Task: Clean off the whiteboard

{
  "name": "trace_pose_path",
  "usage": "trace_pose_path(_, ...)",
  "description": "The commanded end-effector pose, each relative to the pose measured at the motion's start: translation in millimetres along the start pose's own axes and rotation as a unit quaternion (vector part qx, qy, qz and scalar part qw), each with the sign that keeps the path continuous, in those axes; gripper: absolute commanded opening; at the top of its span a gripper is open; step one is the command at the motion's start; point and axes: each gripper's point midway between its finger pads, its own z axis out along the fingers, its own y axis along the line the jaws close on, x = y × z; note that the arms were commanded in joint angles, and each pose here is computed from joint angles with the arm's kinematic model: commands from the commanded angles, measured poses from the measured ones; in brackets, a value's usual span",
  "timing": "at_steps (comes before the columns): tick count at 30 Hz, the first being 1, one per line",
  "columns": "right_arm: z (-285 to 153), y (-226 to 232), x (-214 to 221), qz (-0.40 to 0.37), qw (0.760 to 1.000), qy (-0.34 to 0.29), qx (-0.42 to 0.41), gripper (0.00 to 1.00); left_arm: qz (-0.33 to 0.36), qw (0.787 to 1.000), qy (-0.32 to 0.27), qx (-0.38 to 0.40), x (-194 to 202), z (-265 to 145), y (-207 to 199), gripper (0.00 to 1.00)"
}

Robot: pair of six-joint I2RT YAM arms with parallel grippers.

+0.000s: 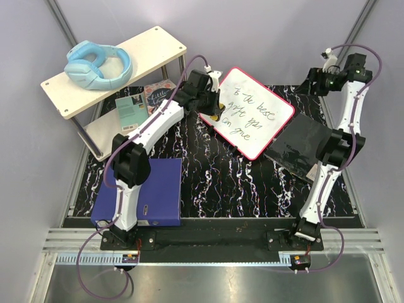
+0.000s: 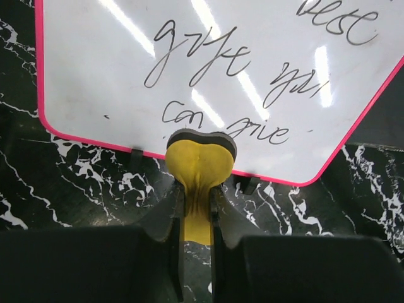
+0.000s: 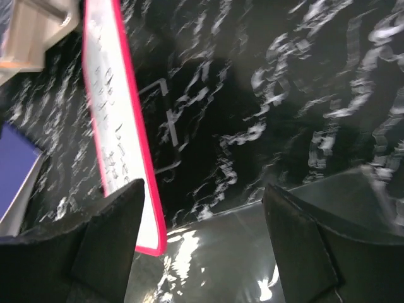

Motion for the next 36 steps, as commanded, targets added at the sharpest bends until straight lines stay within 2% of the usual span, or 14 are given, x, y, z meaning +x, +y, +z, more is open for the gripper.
trace_pose_path(1, 12, 58, 33, 0.063, 0.985, 0.040, -0.156, 0.83, -0.035, 0.998, -0.054, 0.027, -28, -2, -9, 0.00)
trace_pose_path(9, 5, 77, 52, 0.051, 0.980, 0.051, -0.187, 0.84, -0.040, 0.998, -0.054, 0.013, -26, 5, -3, 0.00)
trace_pose_path(16, 19, 69, 60, 0.077, 0.976, 0.059, -0.196, 0.63, -0.050, 0.998, -0.047, 0.007, -19, 17, 2, 0.00)
trace_pose_path(21, 27, 70, 57, 0.081, 0.975, 0.061, -0.197, 0.56, -0.044, 0.998, -0.050, -0.003, -19, 23, 6, 0.00)
trace_pose_path(28, 30, 83, 64, 0.064, 0.974, 0.081, -0.200, 0.19, -0.037, 0.996, -0.068, -0.031, -21, 35, 21, 0.00)
trace_pose_path(32, 28, 93, 72, 0.023, 0.975, 0.100, -0.195, 0.11, -0.046, 0.994, -0.090, -0.040, -25, 45, 26, 0.00)
trace_pose_path(34, 27, 97, 73, 0.007, 0.976, 0.107, -0.189, 0.01, -0.054, 0.994, -0.090, -0.036, -23, 52, 26, 0.00)
trace_pose_path(36, 25, 100, 73, -0.002, 0.976, 0.108, -0.189, 0.00, -0.065, 0.993, -0.095, -0.035, -24, 57, 26, 0.00)
